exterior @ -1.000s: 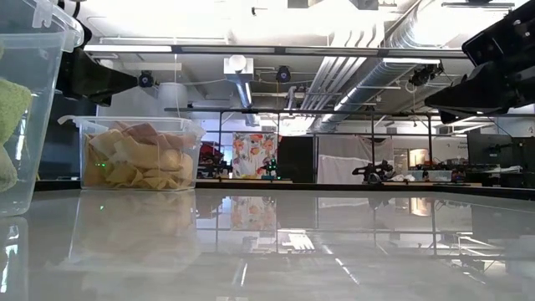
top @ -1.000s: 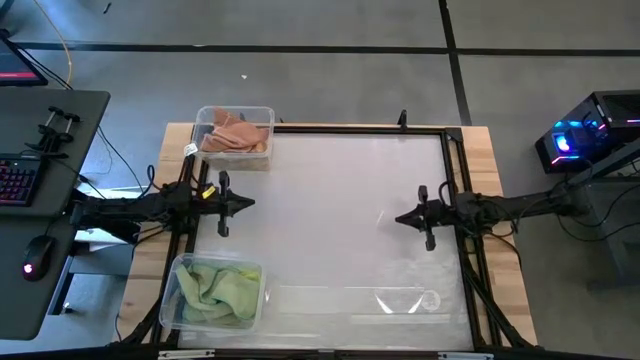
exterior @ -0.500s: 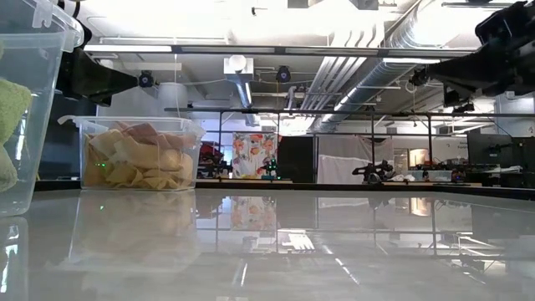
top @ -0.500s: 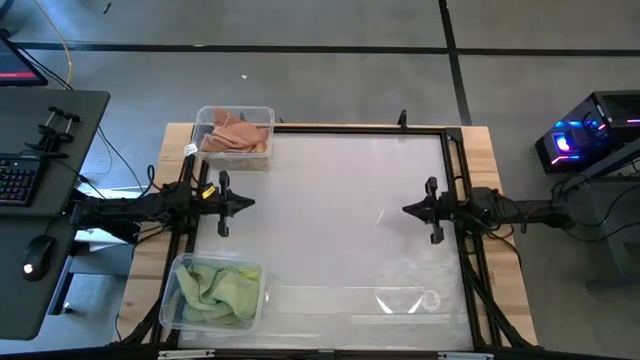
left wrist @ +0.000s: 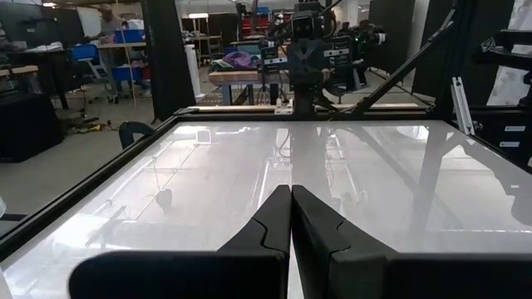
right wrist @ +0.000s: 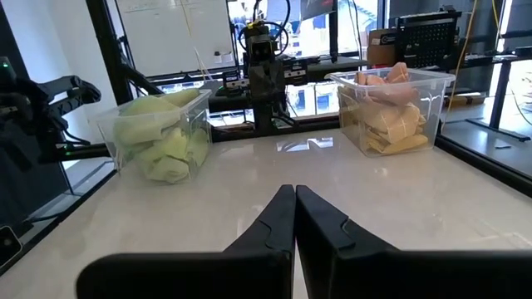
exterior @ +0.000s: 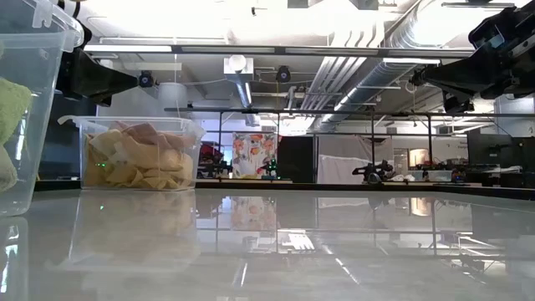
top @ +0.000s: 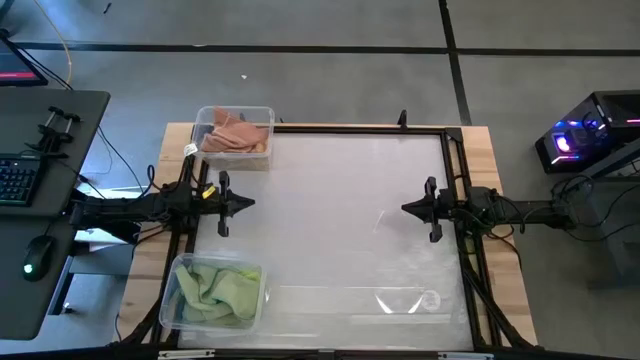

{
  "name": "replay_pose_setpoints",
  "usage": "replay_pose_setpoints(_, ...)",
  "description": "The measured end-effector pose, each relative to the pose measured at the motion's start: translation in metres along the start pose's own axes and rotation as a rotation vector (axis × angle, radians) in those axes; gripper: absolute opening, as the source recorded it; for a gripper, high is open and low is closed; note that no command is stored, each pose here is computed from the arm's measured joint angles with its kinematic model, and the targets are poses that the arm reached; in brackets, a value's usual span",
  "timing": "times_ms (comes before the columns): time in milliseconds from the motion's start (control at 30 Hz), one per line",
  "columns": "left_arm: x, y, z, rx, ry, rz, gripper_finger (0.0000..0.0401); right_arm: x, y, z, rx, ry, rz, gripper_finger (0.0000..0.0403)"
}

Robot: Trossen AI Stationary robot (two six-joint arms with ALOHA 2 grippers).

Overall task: Sort towels by color in basket
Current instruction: Return to Home Position

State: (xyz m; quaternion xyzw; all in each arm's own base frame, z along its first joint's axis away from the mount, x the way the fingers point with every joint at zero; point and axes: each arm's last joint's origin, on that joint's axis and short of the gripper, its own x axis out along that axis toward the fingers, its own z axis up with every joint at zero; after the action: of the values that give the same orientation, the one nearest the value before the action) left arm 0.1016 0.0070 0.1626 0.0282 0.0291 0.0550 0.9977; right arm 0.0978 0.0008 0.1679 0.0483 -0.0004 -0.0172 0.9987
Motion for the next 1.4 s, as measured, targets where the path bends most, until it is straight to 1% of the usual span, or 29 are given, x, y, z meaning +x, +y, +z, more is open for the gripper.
replay_pose_setpoints(267,0.0000,0.0000,0.0000,0.000,0.000,0.000,0.0000,0.0000,0.0000,0.0001,0.000,-0.001,0.000,0.0000)
replay_pose_setpoints(367,-0.0003,-0.0003,0.0003,0.000,-0.004,-0.003,0.0000,-0.0009,0.0015,0.0011,0.001,-0.013,0.017,0.0000)
replay_pose_setpoints(700,-0.0053,-0.0001,0.0083,-0.006,-0.102,-0.002,0.0000,-0.0015,0.0041,0.0017,0.002,-0.018,0.043,0.0001)
replay_pose_setpoints(1400,-0.0052,0.0001,0.0083,-0.006,-0.102,0.001,0.0000,-0.0011,0.0040,0.0012,0.001,-0.012,0.043,0.0001)
